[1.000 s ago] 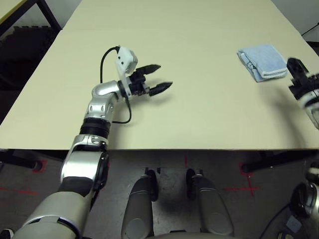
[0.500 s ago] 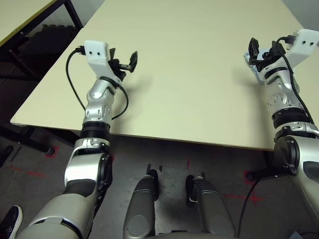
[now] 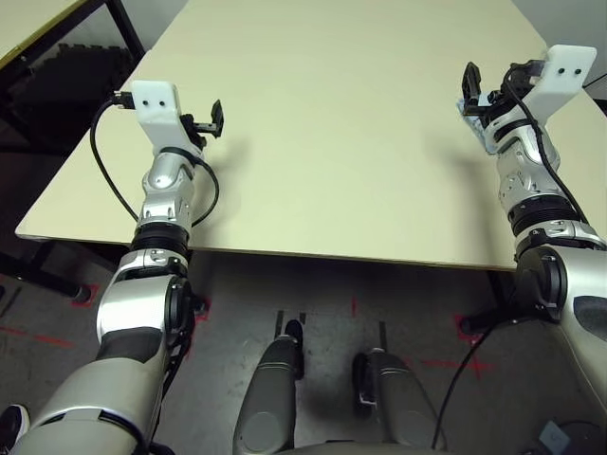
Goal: Fold the towel and set it aside.
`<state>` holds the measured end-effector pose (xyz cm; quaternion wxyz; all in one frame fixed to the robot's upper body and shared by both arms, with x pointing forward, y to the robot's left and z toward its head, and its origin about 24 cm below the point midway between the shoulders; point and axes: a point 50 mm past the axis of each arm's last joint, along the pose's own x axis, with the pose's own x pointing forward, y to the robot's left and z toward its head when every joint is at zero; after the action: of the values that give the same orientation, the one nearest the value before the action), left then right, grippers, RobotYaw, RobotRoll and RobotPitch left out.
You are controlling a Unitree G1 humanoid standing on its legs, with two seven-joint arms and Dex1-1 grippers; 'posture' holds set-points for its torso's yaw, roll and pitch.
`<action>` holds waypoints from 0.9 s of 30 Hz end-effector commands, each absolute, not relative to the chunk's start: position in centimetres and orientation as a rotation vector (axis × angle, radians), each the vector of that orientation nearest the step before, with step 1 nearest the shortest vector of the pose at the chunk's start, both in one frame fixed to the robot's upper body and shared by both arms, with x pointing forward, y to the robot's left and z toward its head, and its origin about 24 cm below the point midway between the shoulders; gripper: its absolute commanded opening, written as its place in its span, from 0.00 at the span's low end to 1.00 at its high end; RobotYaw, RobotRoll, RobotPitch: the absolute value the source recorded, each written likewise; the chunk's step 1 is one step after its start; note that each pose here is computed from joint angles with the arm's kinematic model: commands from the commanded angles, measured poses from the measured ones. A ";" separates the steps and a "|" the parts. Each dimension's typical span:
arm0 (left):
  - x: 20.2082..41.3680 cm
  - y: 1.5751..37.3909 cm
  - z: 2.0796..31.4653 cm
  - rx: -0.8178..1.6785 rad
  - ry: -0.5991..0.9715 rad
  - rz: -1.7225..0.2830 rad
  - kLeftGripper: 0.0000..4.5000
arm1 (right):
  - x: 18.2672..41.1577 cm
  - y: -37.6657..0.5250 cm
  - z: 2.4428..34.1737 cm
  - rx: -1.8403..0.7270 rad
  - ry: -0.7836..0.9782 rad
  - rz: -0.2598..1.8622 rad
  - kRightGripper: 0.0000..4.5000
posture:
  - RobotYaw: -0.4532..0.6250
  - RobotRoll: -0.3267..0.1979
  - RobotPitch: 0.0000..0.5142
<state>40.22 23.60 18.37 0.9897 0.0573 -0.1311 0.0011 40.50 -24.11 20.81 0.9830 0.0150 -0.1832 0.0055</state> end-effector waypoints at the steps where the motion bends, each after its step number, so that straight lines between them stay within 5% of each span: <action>1: 40.4 23.0 18.3 0.130 -0.253 -0.041 1.00 | 40.2 -25.1 19.4 0.059 -0.330 -0.034 0.99 | 0.50 0.62 0.40; 17: 40.8 22.5 18.3 0.115 -0.227 -0.091 1.00 | 39.3 -26.5 18.5 0.017 -0.340 -0.129 0.99 | 0.48 0.62 0.38; 27: 40.8 21.9 18.1 0.071 -0.232 -0.174 1.00 | 37.7 -27.4 15.1 0.039 -0.340 -0.132 0.99 | 0.46 0.62 0.43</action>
<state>40.76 22.22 18.46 0.9888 0.0466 -0.1181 -0.0785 38.05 -27.15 14.80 0.9870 0.0151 -0.1463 -0.0649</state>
